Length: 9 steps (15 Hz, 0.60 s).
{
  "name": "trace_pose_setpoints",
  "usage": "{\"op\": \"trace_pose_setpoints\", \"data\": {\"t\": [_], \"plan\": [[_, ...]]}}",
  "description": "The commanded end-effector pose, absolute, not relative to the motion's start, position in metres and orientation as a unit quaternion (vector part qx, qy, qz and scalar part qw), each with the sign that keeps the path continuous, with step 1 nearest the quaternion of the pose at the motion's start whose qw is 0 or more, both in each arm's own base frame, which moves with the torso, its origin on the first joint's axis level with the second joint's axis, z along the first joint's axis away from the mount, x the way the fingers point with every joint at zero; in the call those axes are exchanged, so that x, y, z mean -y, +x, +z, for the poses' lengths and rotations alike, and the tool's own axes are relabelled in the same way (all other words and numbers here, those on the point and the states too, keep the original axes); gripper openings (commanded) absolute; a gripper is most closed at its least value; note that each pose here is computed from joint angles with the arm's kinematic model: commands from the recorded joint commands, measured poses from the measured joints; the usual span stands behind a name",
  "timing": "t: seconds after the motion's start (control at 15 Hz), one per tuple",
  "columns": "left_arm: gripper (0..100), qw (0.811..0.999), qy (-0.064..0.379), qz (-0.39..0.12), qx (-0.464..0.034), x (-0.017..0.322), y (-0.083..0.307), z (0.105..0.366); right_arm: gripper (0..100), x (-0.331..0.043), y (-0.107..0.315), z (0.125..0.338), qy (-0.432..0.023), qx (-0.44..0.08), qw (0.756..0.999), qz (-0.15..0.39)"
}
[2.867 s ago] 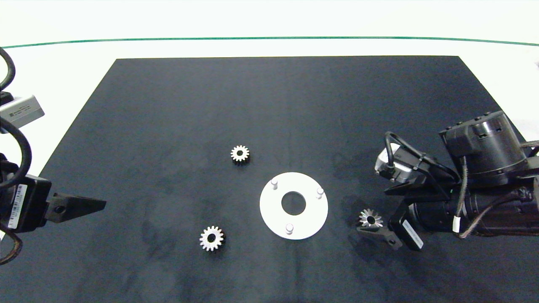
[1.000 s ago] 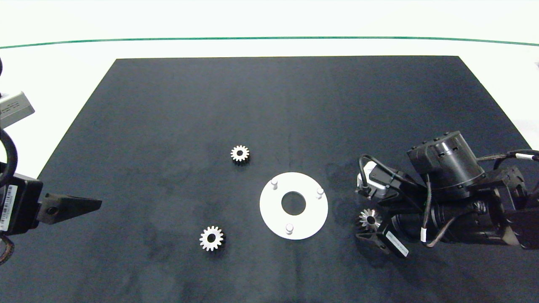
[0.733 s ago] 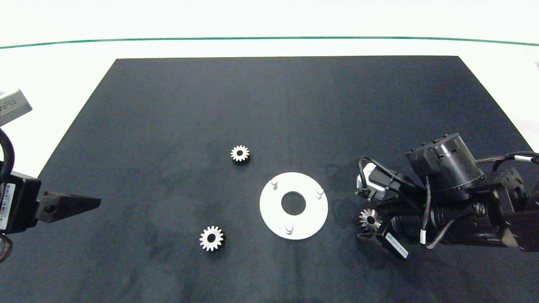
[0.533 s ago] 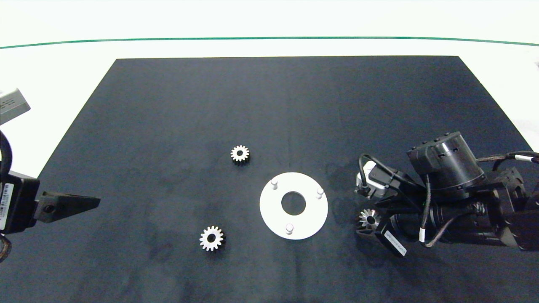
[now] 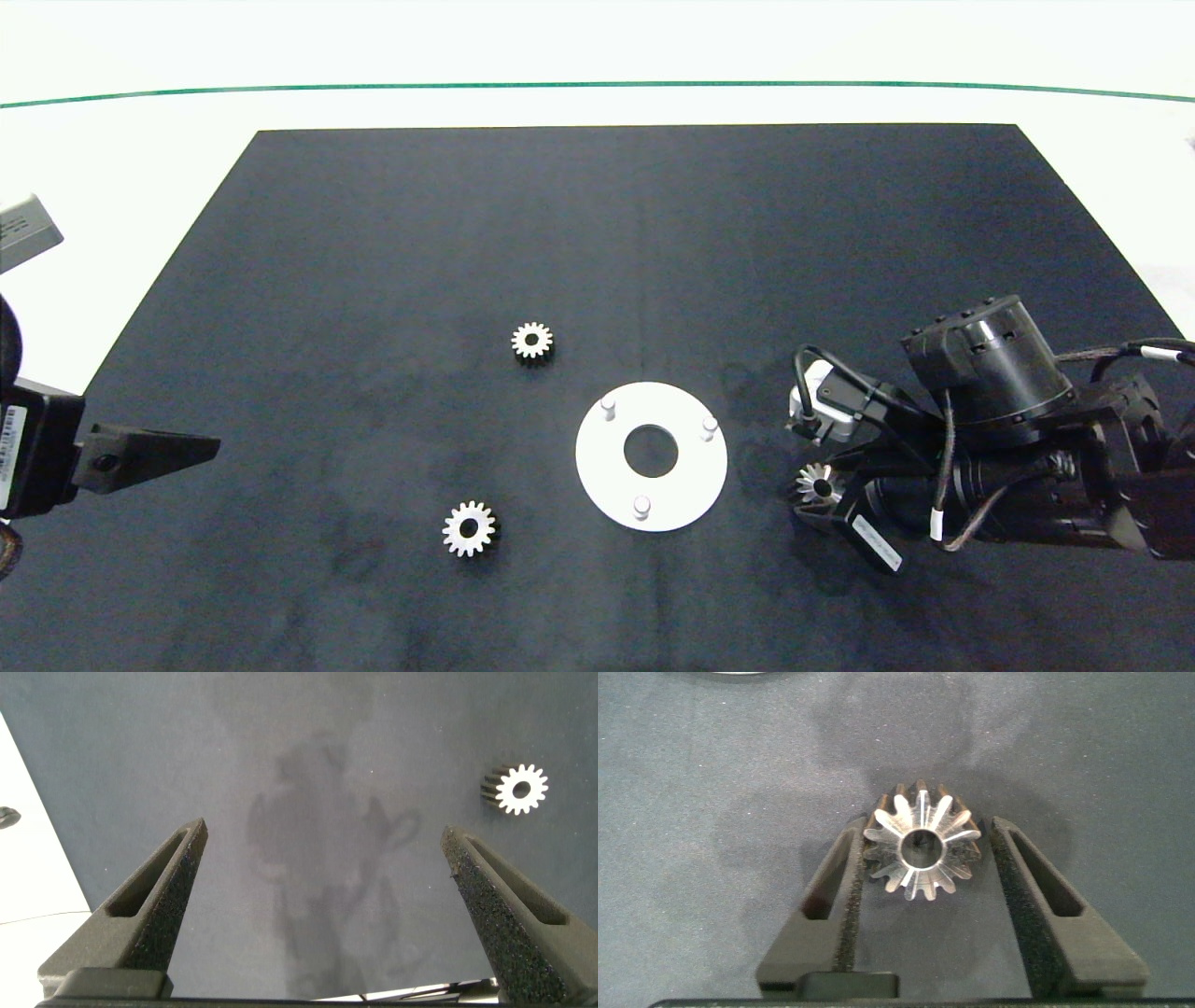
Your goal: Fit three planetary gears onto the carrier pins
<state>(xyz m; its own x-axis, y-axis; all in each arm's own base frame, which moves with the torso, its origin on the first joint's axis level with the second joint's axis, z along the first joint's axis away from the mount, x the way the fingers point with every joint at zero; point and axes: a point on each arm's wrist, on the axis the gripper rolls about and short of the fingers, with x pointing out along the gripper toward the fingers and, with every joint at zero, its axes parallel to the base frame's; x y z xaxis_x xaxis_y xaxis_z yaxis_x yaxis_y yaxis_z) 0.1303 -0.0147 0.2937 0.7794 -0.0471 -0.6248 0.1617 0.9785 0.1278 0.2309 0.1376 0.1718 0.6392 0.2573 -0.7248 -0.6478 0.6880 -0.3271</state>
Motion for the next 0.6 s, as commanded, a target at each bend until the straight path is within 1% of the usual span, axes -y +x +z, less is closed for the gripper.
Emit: {"op": "trace_pose_setpoints", "data": {"t": [0.07,0.2,0.33,0.47,0.6], "plan": [[100,0.94,0.087,-0.053,-0.327,0.014,0.129,0.295,45,-0.138,0.231,0.171,-0.295,-0.334,0.855,0.265],[100,0.94,0.087,-0.054,-0.325,0.014,0.128,0.295,40,-0.139,0.231,0.169,-0.295,-0.33,0.857,0.265],[100,0.94,0.087,-0.054,-0.324,0.014,0.128,0.295,37,-0.14,0.231,0.166,-0.294,-0.314,0.862,0.268],[100,0.941,0.087,-0.054,-0.324,0.014,0.128,0.295,33,-0.139,0.229,0.171,-0.295,-0.302,0.866,0.269],[100,0.942,0.086,-0.052,-0.32,0.014,0.126,0.297,28,-0.138,0.227,0.189,-0.291,-0.274,0.877,0.267]]}}
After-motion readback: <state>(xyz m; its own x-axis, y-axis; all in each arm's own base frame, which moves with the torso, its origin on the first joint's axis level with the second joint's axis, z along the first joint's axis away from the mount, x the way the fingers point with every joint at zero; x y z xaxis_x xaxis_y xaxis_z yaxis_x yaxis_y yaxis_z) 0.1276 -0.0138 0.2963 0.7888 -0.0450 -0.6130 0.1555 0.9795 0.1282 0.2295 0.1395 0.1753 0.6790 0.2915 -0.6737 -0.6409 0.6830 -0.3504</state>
